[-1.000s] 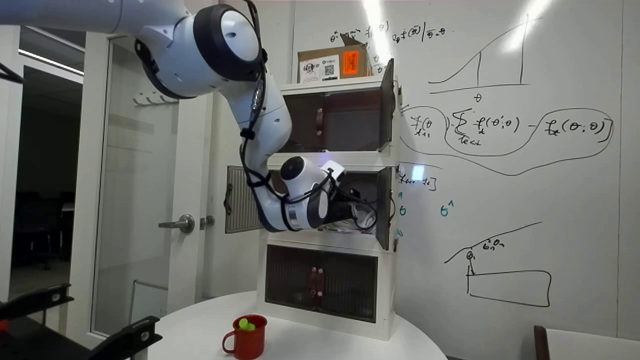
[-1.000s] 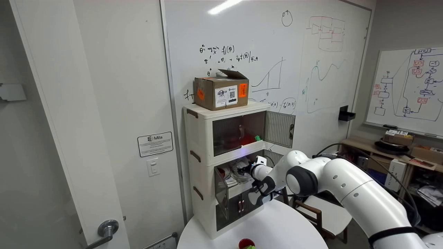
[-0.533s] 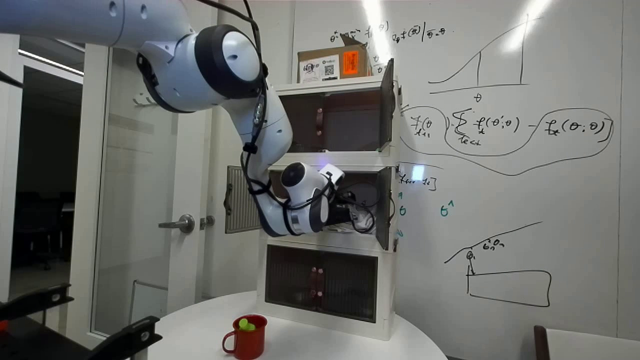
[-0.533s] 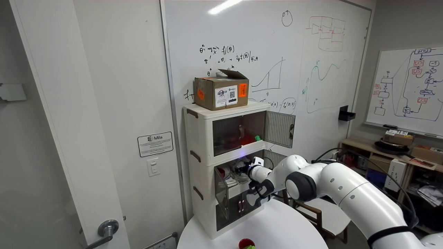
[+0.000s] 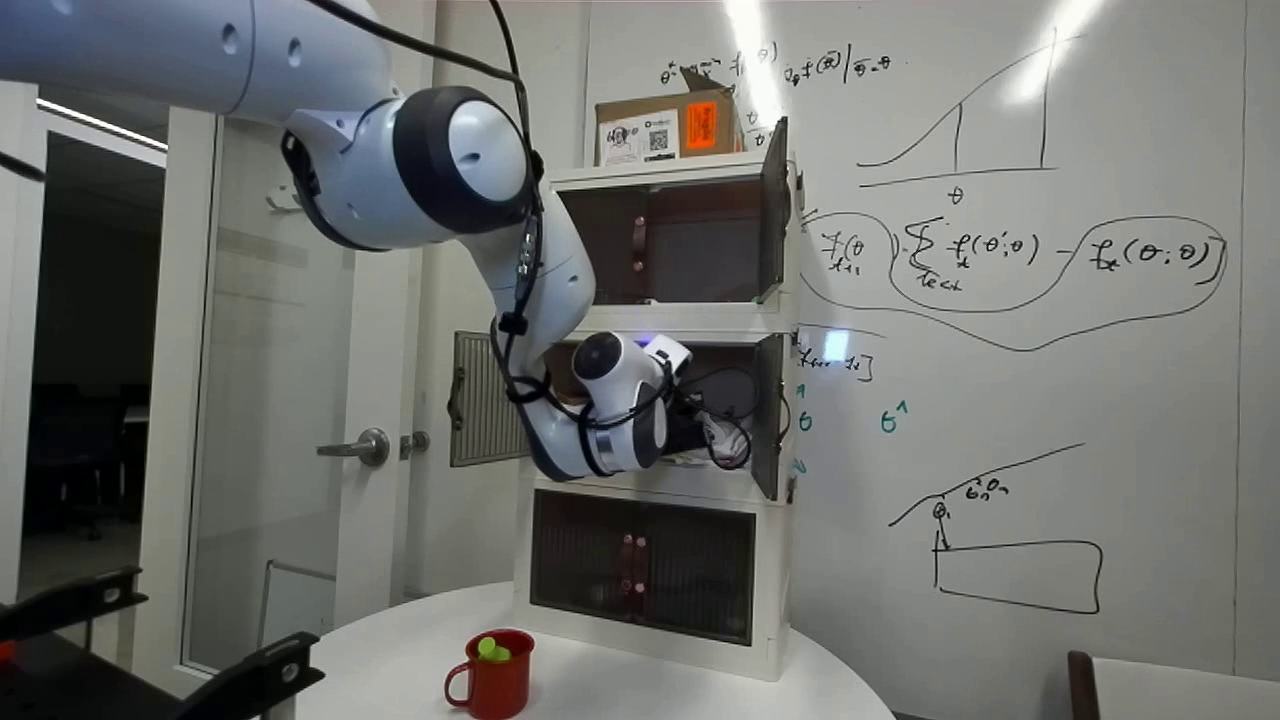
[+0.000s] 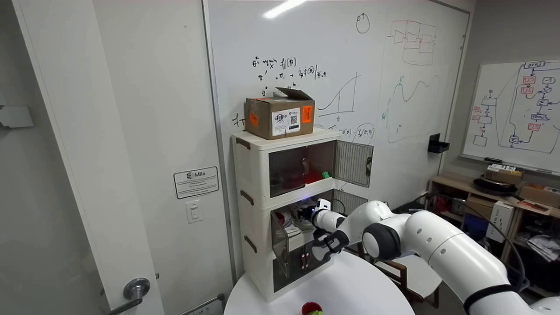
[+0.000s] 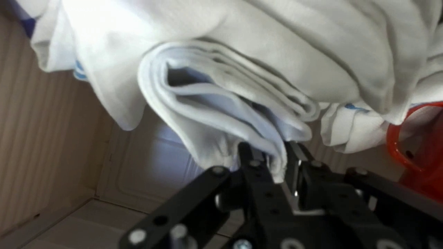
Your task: Remove one towel from the middle cabinet
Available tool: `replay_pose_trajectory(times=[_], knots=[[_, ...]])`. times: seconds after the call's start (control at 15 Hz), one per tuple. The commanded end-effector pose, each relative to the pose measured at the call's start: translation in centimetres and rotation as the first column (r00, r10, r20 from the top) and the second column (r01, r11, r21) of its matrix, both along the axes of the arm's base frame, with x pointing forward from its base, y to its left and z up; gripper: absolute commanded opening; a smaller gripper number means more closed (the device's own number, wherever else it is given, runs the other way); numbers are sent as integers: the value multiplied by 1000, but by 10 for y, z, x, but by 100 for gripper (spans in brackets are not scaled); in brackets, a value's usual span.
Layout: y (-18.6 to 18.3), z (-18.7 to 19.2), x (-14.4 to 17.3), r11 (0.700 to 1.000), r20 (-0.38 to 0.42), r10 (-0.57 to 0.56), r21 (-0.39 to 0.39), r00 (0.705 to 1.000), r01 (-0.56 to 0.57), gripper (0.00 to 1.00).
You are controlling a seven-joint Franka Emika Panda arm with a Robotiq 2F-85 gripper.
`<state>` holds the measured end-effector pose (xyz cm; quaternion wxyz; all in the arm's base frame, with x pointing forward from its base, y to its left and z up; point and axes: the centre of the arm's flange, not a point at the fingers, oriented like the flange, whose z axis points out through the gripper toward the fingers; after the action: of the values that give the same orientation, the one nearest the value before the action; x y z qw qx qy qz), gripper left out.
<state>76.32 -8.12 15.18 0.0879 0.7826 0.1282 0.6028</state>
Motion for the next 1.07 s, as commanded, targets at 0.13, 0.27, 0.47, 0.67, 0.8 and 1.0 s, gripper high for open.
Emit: replay_pose_trajectory(times=[0.13, 0.27, 0.47, 0.67, 0.8, 1.0], knots=[[-9, -7, 30, 999, 3, 42, 7, 999, -42, 33], [-10, -7, 32, 999, -3, 49, 3, 999, -49, 40], [-8, -5, 29, 998, -12, 67, -12, 998, -67, 6], [-8, 7, 16, 996, 0, 77, -46, 997, -77, 0], [-11, 12, 11, 996, 6, 73, -54, 997, -72, 2], [-5, 28, -10, 995, 9, 83, -61, 996, -82, 2]])
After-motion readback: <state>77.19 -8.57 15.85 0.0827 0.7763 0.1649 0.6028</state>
